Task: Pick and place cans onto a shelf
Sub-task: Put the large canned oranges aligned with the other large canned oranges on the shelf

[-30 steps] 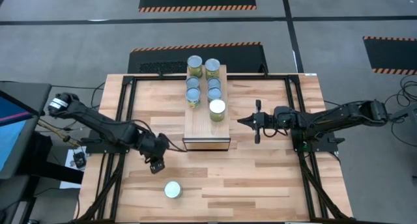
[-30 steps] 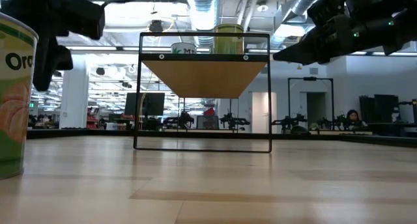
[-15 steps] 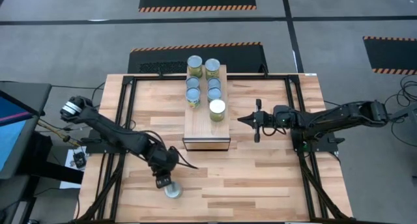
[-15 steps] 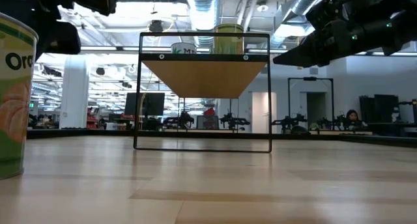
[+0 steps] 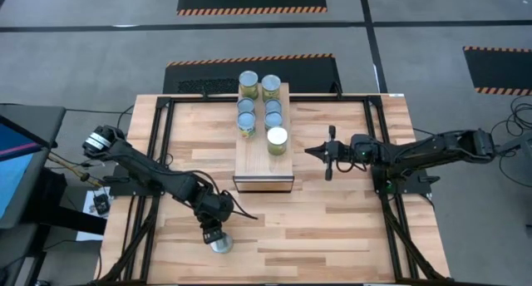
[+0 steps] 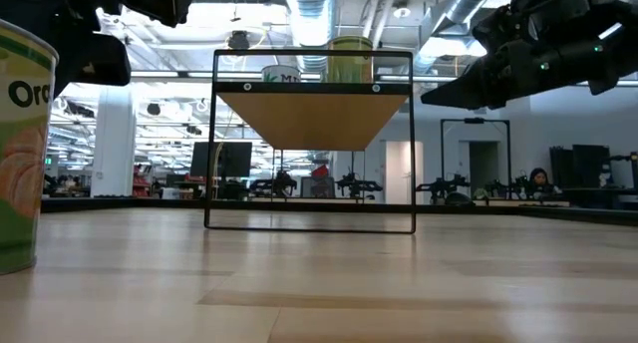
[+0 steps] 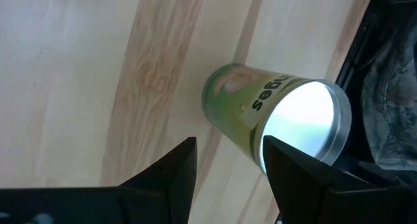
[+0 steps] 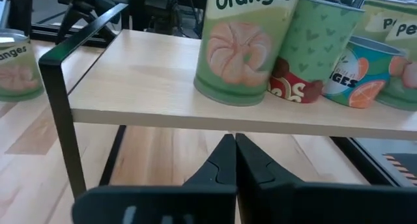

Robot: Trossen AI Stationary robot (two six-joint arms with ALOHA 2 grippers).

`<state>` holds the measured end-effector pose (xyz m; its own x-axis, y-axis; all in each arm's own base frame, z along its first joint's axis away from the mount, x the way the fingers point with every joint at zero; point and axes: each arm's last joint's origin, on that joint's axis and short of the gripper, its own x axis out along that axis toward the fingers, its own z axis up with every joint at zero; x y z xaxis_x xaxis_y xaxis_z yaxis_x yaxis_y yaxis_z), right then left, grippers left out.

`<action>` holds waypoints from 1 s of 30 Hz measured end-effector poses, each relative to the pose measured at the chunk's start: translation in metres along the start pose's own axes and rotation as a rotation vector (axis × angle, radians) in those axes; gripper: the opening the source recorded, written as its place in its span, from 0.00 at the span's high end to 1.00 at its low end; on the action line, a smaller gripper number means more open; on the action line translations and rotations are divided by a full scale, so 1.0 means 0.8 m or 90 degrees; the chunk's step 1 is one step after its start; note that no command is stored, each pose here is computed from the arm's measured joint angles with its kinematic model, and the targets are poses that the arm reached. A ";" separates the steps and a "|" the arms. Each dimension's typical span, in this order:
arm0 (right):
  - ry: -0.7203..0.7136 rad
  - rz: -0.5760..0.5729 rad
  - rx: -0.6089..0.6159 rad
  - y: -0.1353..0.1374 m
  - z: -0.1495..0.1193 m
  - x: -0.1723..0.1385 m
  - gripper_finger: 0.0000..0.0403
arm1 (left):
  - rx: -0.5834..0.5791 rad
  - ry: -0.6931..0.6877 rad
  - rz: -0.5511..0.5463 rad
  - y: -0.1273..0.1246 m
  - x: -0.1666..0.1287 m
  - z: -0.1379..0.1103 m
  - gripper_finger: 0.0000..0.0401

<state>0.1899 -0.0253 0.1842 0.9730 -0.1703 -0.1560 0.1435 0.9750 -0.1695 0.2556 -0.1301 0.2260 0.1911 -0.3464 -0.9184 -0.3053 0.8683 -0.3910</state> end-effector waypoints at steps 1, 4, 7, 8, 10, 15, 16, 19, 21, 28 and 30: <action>0.000 -0.002 0.000 -0.001 0.000 0.000 0.98 | 0.000 0.001 0.002 0.000 0.000 0.000 0.59; 0.000 -0.002 0.000 -0.001 0.000 0.000 0.98 | 0.000 0.001 0.002 0.000 0.000 0.000 0.60; 0.000 -0.002 0.000 -0.001 0.000 0.000 0.97 | 0.004 0.001 0.002 0.000 0.000 0.000 0.63; 0.000 -0.002 0.001 -0.001 0.000 0.000 0.98 | 0.005 0.000 0.003 0.000 0.000 0.000 0.64; 0.000 -0.002 0.001 -0.001 0.000 0.000 0.98 | 0.005 -0.001 0.002 0.001 0.001 0.000 0.67; 0.000 -0.002 0.000 -0.001 0.000 0.000 0.97 | 0.002 -0.011 -0.023 0.003 0.010 0.000 0.74; 0.000 -0.002 0.000 -0.001 0.000 0.000 0.97 | 0.000 -0.008 -0.020 0.004 0.012 0.000 0.74; 0.000 -0.002 0.000 -0.001 0.000 0.000 0.98 | 0.000 -0.010 -0.020 0.003 0.011 0.000 0.75; 0.000 -0.002 0.000 -0.001 0.000 0.000 0.98 | -0.003 -0.001 -0.015 0.004 0.011 -0.002 0.74; -0.001 -0.002 0.001 -0.001 0.000 0.000 0.98 | 0.000 0.002 -0.011 -0.004 -0.005 0.002 0.69; -0.003 -0.002 0.001 -0.001 0.000 0.000 0.98 | 0.002 -0.007 -0.017 -0.009 -0.010 0.004 0.67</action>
<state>0.1899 -0.0257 0.1847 0.9734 -0.1728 -0.1506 0.1469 0.9747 -0.1687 0.2594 -0.1322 0.2366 0.2089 -0.3658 -0.9069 -0.2971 0.8598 -0.4152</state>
